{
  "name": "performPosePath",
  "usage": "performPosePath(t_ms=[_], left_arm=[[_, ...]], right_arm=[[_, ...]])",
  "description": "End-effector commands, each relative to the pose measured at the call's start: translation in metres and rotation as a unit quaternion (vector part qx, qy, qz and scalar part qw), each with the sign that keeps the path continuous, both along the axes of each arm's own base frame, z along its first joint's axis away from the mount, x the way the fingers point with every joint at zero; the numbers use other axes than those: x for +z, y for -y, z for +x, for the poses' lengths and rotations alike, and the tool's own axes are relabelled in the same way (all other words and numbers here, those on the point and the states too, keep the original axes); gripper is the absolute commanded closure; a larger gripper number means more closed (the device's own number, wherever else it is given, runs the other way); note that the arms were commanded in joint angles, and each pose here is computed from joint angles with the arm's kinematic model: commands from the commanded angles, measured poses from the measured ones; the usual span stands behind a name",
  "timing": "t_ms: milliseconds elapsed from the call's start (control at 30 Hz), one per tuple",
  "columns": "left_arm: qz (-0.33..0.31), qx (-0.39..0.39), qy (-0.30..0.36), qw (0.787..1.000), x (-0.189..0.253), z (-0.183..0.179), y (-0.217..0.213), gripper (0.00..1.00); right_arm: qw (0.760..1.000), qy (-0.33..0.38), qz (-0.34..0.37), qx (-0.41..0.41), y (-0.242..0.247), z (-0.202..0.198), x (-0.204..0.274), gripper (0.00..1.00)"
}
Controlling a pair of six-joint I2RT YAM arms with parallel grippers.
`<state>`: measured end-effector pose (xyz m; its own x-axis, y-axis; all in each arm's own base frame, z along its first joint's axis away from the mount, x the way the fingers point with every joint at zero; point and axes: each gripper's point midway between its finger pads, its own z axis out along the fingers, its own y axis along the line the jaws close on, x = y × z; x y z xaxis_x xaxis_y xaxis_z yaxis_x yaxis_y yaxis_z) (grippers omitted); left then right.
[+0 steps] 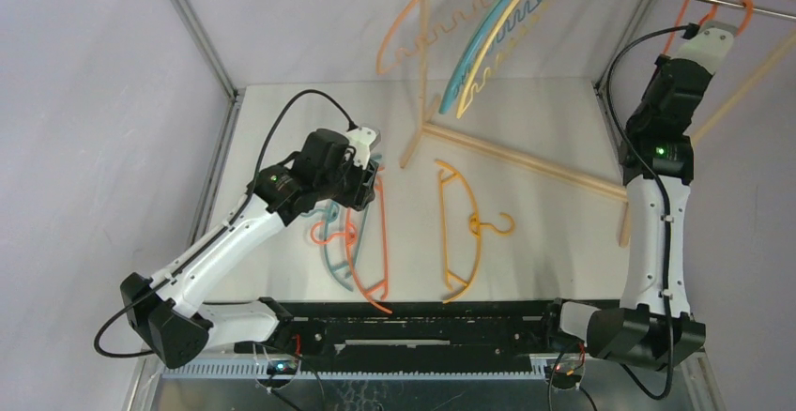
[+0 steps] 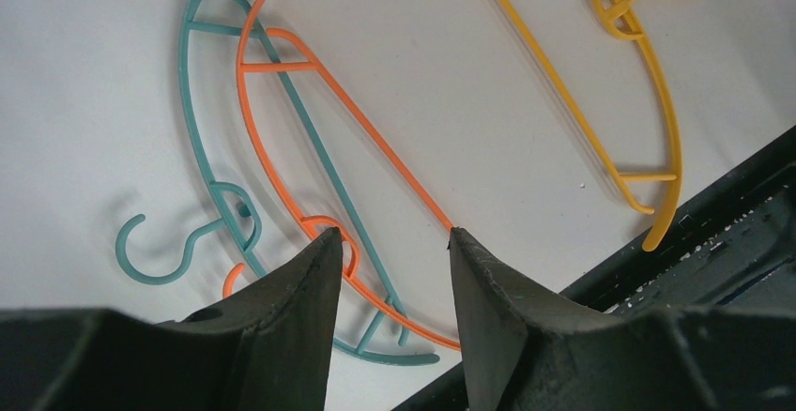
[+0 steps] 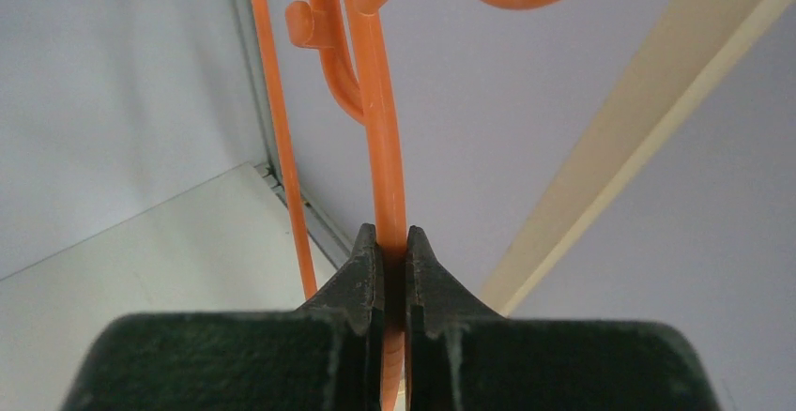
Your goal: Organize the hangers
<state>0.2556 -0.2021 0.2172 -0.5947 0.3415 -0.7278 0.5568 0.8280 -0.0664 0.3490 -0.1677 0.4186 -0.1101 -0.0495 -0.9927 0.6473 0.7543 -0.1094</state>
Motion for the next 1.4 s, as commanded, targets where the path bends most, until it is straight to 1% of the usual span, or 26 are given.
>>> performPosePath(t_ms=[0, 333, 533, 567, 633, 733, 800, 833, 867, 933, 1133, 1167, 1233, 1267, 1367], left_arm=[[-0.021, -0.015, 0.031, 0.999, 0.016, 0.001, 0.003, 0.50], [-0.015, -0.013, 0.038, 0.999, 0.019, 0.002, -0.001, 0.50], [-0.010, -0.013, 0.030, 0.999, 0.011, 0.002, -0.003, 0.50], [-0.010, -0.014, 0.029, 0.999, 0.011, 0.003, -0.002, 0.50], [-0.012, -0.017, 0.028, 0.999, 0.011, 0.004, 0.000, 0.50], [-0.015, -0.025, 0.029, 0.999, 0.011, 0.007, 0.005, 0.50], [-0.016, -0.032, 0.028, 0.999, 0.011, 0.009, 0.008, 0.50], [-0.014, -0.036, 0.027, 0.999, 0.010, 0.009, 0.009, 0.50], [-0.013, -0.039, 0.026, 0.999, 0.009, 0.009, 0.010, 0.50], [-0.009, -0.043, 0.026, 0.999, 0.007, 0.011, 0.011, 0.50], [0.000, -0.048, 0.023, 0.999, 0.002, 0.014, 0.011, 0.50], [0.000, -0.048, 0.023, 0.999, 0.001, 0.014, 0.011, 0.50], [0.001, -0.047, 0.022, 0.999, 0.000, 0.016, 0.012, 0.50], [0.001, -0.047, 0.022, 0.999, -0.001, 0.017, 0.012, 0.50], [0.000, -0.044, 0.020, 0.999, -0.004, 0.020, 0.014, 0.50]], right_arm=[[0.998, -0.033, 0.025, -0.040, 0.018, -0.023, -0.025, 1.00], [0.993, -0.049, 0.047, -0.098, 0.054, -0.037, -0.043, 1.00], [0.993, -0.039, 0.071, -0.085, 0.049, -0.035, -0.050, 1.00], [0.993, -0.037, 0.077, -0.084, 0.047, -0.037, -0.051, 0.97], [0.992, -0.029, 0.088, -0.090, 0.044, -0.042, -0.051, 0.87], [0.992, -0.019, 0.087, -0.084, 0.032, -0.048, -0.047, 0.68], [0.994, -0.010, 0.084, -0.070, 0.020, -0.052, -0.041, 0.34], [0.994, -0.005, 0.085, -0.062, 0.014, -0.054, -0.038, 0.21], [0.995, -0.003, 0.084, -0.053, 0.007, -0.054, -0.036, 0.18], [0.996, 0.001, 0.079, -0.040, -0.003, -0.057, -0.029, 0.16], [0.997, 0.033, 0.064, -0.023, -0.027, -0.071, -0.008, 0.14], [0.997, 0.041, 0.064, -0.021, -0.030, -0.075, -0.003, 0.13], [0.996, 0.062, 0.062, -0.013, -0.038, -0.080, 0.008, 0.06], [0.996, 0.071, 0.060, -0.007, -0.043, -0.083, 0.014, 0.04], [0.994, 0.095, 0.056, 0.008, -0.056, -0.093, 0.029, 0.03]])
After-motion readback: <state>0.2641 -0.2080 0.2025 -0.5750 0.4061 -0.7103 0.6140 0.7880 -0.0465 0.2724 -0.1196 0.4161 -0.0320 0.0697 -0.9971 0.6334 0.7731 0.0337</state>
